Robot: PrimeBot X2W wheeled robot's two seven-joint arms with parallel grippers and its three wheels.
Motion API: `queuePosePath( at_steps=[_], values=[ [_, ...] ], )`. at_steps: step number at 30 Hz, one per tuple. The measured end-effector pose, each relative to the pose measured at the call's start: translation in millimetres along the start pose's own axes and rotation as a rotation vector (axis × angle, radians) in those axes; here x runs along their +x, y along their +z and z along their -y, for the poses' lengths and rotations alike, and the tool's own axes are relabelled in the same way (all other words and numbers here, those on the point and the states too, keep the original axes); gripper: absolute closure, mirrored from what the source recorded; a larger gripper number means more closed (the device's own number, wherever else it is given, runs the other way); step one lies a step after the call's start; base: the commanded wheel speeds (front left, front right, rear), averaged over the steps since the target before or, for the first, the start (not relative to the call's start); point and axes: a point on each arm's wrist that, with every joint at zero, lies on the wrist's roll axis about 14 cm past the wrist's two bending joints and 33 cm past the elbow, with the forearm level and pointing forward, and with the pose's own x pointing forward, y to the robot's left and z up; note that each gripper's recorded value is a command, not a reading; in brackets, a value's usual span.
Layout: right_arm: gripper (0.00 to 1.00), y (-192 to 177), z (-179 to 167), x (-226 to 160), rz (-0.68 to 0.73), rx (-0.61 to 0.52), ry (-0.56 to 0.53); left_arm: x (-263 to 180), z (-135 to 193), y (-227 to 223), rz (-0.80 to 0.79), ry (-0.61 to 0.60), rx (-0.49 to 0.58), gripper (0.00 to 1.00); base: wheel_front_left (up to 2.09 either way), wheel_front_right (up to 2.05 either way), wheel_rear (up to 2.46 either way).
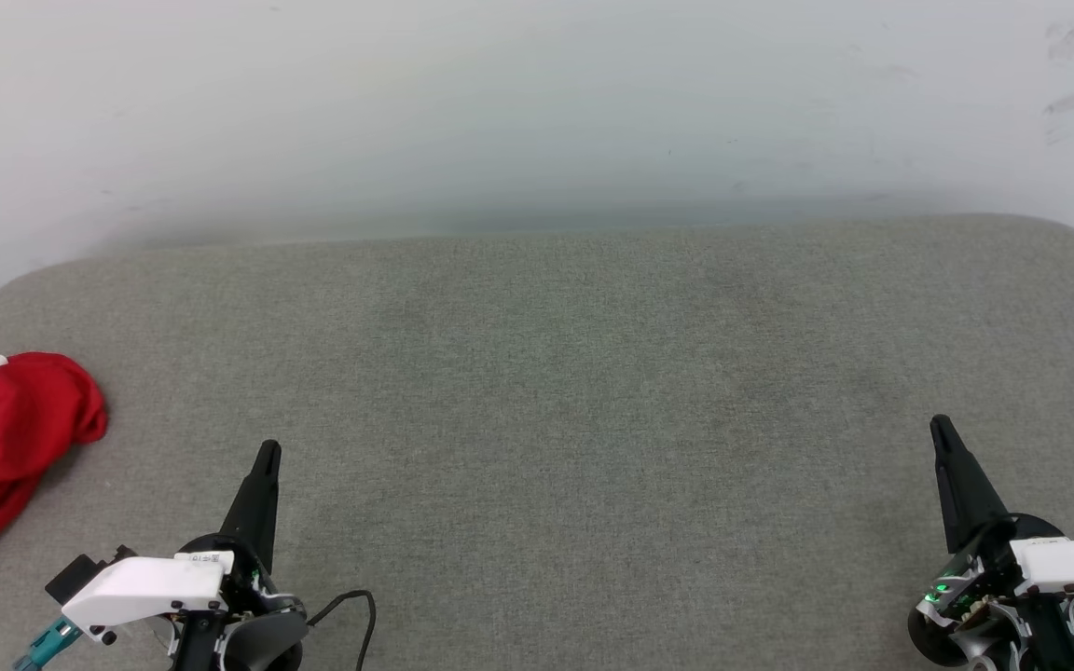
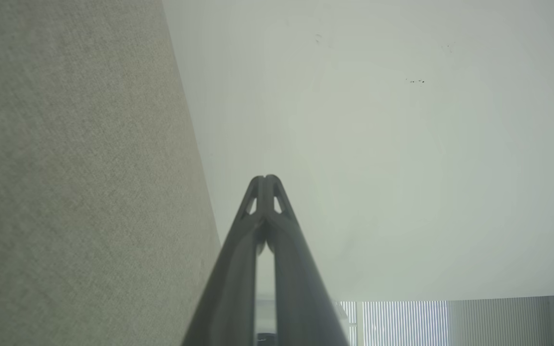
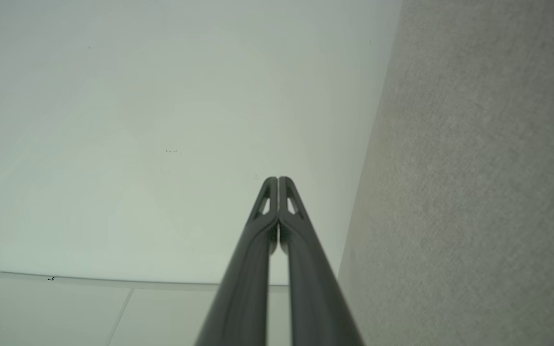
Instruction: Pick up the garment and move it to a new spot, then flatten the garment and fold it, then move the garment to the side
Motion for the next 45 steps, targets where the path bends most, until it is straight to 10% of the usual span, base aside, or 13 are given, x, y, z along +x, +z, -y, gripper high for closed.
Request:
queuePosePath(
  at_steps=[27,28,45],
  values=[
    [1.00,0.0,0.0,0.0,0.000,0.000,0.000,0.0,0.0,0.0,0.000,0.000,0.000,1.00,0.00,0.00,0.00],
    [0.00,0.0,0.0,0.0,0.000,0.000,0.000,0.0,0.0,0.0,0.000,0.000,0.000,0.00,0.00,0.00,0.00],
    [0.00,10.6,29.1,-14.6,0.057,-0.119,-0.094,-12.7,-19.7,11.8,0.064,0.073,0.127,0.00,0.00,0.00,0.00]
  ],
)
